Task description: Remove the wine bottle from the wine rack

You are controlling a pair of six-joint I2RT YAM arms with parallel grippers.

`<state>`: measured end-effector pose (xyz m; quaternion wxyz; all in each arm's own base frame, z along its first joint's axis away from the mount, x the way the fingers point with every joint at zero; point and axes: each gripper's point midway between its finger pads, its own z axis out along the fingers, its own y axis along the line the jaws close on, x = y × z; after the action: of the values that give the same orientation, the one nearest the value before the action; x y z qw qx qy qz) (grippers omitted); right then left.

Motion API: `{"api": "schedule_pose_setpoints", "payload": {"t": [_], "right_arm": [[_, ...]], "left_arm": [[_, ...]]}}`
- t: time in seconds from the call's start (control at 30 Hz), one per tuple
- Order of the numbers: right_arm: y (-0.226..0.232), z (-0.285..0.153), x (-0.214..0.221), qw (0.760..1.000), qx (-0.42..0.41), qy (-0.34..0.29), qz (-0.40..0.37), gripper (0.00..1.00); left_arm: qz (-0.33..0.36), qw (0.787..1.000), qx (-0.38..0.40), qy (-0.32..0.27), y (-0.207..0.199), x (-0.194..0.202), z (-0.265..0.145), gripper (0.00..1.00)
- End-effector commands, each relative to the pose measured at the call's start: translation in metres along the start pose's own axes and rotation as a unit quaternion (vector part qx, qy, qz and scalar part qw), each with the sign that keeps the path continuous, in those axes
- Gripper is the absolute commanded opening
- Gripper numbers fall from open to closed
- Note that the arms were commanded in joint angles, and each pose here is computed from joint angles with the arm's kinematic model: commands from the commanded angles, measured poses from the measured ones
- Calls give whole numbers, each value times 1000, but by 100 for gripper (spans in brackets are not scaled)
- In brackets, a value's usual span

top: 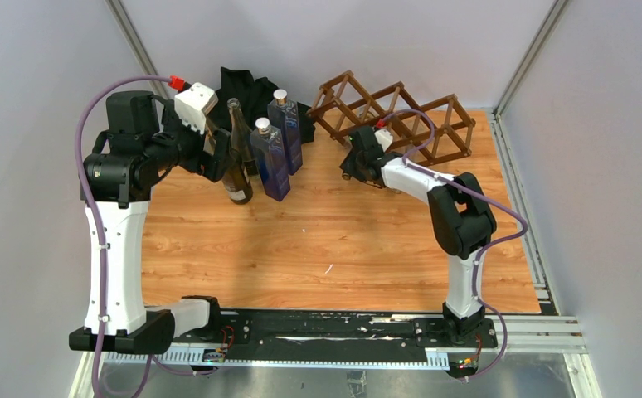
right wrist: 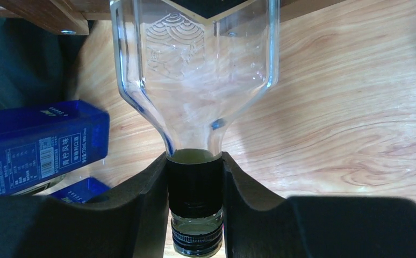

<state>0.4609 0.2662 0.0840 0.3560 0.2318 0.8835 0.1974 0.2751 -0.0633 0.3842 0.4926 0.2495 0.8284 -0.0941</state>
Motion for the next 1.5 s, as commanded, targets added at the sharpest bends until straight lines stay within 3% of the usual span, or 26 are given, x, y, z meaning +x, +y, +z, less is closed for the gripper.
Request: {"api": "schedule_pose_setpoints", "payload": {"t": [0.0, 0.17, 0.3, 1.0, 1.03, 1.1, 1.13, 1.23, 1.37, 1.47], "right_arm": [[-20, -8, -24, 999, 27, -28, 3, 25], [-27, -11, -16, 999, 29, -20, 2, 25], [-23, -13, -6, 1000, 9, -1, 9, 0], [-19, -37, 21, 999, -45, 21, 8, 0], [-21, -35, 23, 999, -45, 24, 6, 3], [-23, -32, 24, 999, -40, 28, 6, 30], [-23, -31, 24, 999, -40, 29, 7, 38], [-23, -27, 21, 999, -37, 30, 6, 54], [-28, -22, 19, 999, -25, 28, 6, 65], [-29, -19, 20, 999, -22, 28, 9, 67]], "left_arm": [[2, 1000, 2, -8, -1, -1, -2, 100], [4, 1000, 3, -9, -2, 0, -4, 100], [6, 1000, 6, -5, -3, 4, -3, 100], [4, 999, 38, 13, -9, 15, 12, 100], [3, 999, 39, 13, -9, 15, 13, 100], [4, 999, 38, 12, -9, 14, 12, 100], [5, 999, 38, 11, -9, 14, 12, 100], [8, 999, 35, 10, -8, 14, 11, 100], [9, 999, 34, 11, -8, 15, 10, 100], [9, 999, 35, 10, -9, 15, 9, 100]]}}
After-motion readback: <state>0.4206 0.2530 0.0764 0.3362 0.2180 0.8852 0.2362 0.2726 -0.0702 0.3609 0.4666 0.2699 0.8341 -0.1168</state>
